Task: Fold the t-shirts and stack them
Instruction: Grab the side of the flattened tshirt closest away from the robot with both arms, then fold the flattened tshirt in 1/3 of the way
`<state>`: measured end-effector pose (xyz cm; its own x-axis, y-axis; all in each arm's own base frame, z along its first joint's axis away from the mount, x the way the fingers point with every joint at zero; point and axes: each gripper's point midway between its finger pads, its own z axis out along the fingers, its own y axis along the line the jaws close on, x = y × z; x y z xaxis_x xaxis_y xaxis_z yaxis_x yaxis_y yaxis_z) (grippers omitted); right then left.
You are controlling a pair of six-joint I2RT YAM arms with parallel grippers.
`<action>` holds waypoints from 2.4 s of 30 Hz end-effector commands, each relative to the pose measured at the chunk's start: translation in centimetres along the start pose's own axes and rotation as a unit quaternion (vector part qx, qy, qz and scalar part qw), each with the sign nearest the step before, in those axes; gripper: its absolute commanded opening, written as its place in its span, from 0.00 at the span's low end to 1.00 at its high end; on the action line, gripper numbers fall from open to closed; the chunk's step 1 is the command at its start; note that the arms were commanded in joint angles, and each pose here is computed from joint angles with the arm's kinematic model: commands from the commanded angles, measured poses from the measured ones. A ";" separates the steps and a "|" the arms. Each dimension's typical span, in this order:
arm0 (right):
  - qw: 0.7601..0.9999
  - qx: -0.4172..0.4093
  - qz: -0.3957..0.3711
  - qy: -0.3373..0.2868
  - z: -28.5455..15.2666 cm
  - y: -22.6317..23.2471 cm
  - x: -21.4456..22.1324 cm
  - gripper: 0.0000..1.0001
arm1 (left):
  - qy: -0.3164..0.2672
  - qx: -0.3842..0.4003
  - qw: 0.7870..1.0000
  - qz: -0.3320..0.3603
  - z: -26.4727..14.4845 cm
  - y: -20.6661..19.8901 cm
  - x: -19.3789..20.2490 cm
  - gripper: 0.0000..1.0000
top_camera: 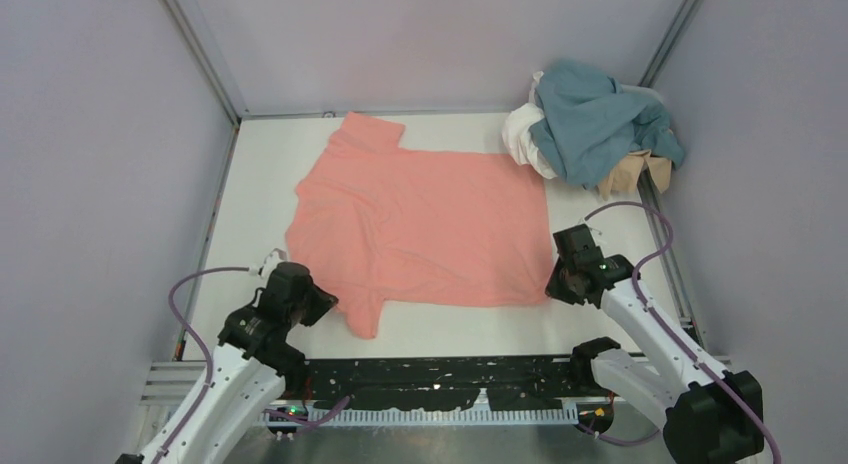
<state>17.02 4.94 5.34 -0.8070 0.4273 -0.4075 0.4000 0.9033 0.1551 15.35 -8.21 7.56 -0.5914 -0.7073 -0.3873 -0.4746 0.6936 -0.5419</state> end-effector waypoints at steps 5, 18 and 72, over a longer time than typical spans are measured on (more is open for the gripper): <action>0.996 -0.015 -0.053 -0.075 -1.7 3.9 -7.4 0.05 | -0.061 0.051 0.997 0.022 0.8 -8.0 -6.5 0.00; 0.991 -0.028 -0.037 -0.124 -0.5 7.0 -13.9 0.06 | -0.100 0.022 0.994 0.021 3.8 -11.8 -14.1 0.00; 0.977 -0.168 -0.049 -0.121 3.0 11.8 -13.3 0.95 | 0.041 -0.029 0.998 0.035 13.2 -9.6 -13.9 1.00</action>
<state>33.87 4.89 9.72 -0.6560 0.3897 -0.6464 0.3044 0.9203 0.2459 36.08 -4.90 8.94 -0.6526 -0.6480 -0.3927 -0.5362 0.7612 -0.3649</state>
